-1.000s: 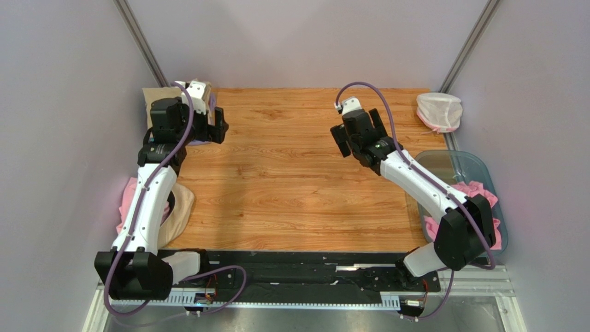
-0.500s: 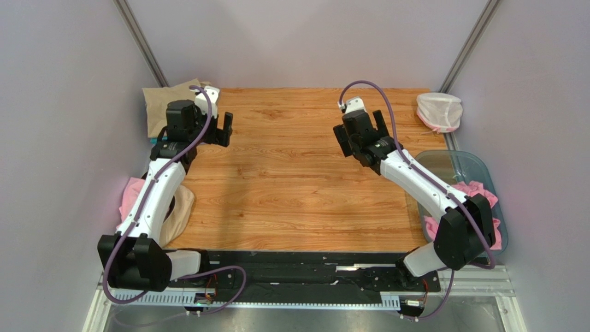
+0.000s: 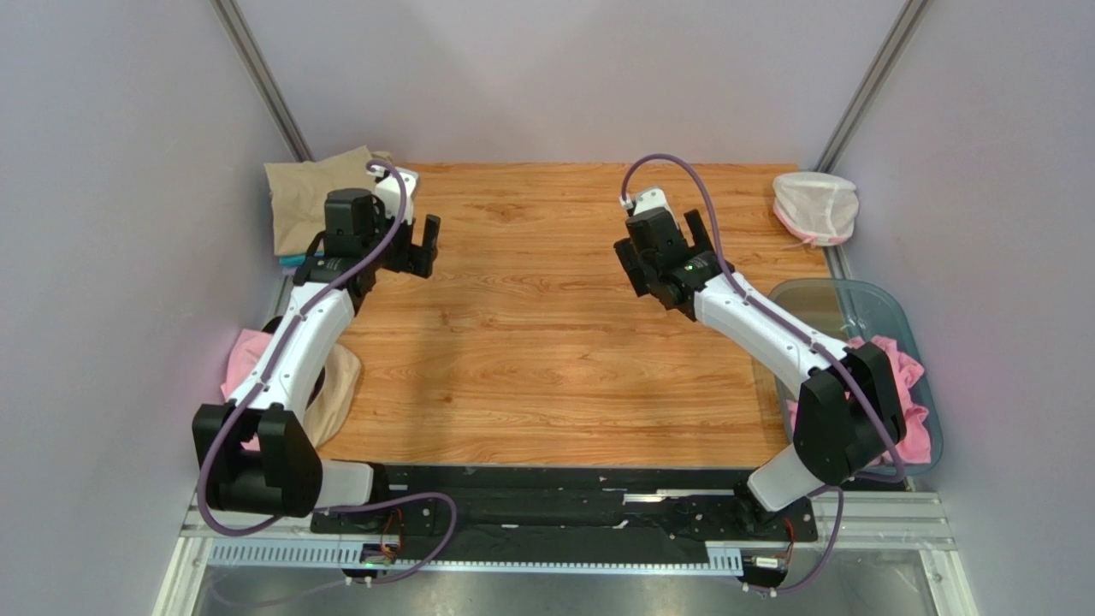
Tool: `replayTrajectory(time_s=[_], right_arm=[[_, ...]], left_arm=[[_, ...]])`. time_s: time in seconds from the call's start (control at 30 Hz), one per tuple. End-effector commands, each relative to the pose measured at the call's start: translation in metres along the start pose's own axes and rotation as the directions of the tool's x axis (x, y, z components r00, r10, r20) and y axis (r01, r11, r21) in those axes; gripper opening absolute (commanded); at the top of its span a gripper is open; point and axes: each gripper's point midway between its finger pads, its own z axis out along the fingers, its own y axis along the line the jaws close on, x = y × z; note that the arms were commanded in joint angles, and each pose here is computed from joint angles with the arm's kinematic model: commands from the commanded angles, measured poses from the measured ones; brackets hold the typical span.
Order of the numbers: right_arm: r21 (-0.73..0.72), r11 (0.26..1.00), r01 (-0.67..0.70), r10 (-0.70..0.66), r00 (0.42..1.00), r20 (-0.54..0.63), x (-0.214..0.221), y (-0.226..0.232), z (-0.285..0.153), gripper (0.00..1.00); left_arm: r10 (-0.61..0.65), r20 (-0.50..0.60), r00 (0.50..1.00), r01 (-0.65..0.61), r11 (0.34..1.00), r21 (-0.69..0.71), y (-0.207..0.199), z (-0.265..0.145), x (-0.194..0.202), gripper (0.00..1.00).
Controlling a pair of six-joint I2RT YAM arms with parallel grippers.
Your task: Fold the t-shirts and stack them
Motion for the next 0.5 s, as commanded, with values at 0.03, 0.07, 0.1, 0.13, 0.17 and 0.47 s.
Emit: replayTrajectory(time_s=[0.03,0.07,0.1,0.13,0.17,0.47], right_arm=[[0.033,0.999,-0.025,0.023,0.999,0.044,-0.012,-0.008,-0.001,1.00],[0.034,0.999,-0.024,0.022,0.999,0.045,-0.011,-0.007,0.000,1.00],[0.034,0.999,-0.020,0.019,0.999,0.048,-0.010,-0.006,0.001,1.00],[0.035,0.999,-0.017,0.016,0.999,0.046,-0.009,-0.006,0.002,1.00],[0.038,0.999,-0.013,0.011,0.999,0.050,-0.009,-0.006,0.004,1.00],[0.039,0.999,0.009,-0.011,0.999,0.031,-0.003,-0.001,0.011,1.00]], left_arm=[[0.016,0.077,0.997,-0.017,1.000,0.004,-0.004,-0.004,-0.026,0.99],[0.016,0.086,0.996,-0.016,1.000,0.004,-0.004,-0.006,-0.028,0.99],[0.018,0.098,0.995,-0.019,1.000,0.003,-0.004,-0.007,-0.031,0.99],[0.018,0.102,0.995,-0.019,1.000,0.004,-0.006,-0.007,-0.033,0.99],[0.018,0.105,0.994,-0.019,1.000,0.004,-0.007,-0.008,-0.034,0.99],[0.053,0.134,0.990,-0.056,0.998,0.016,-0.025,-0.017,-0.050,0.99]])
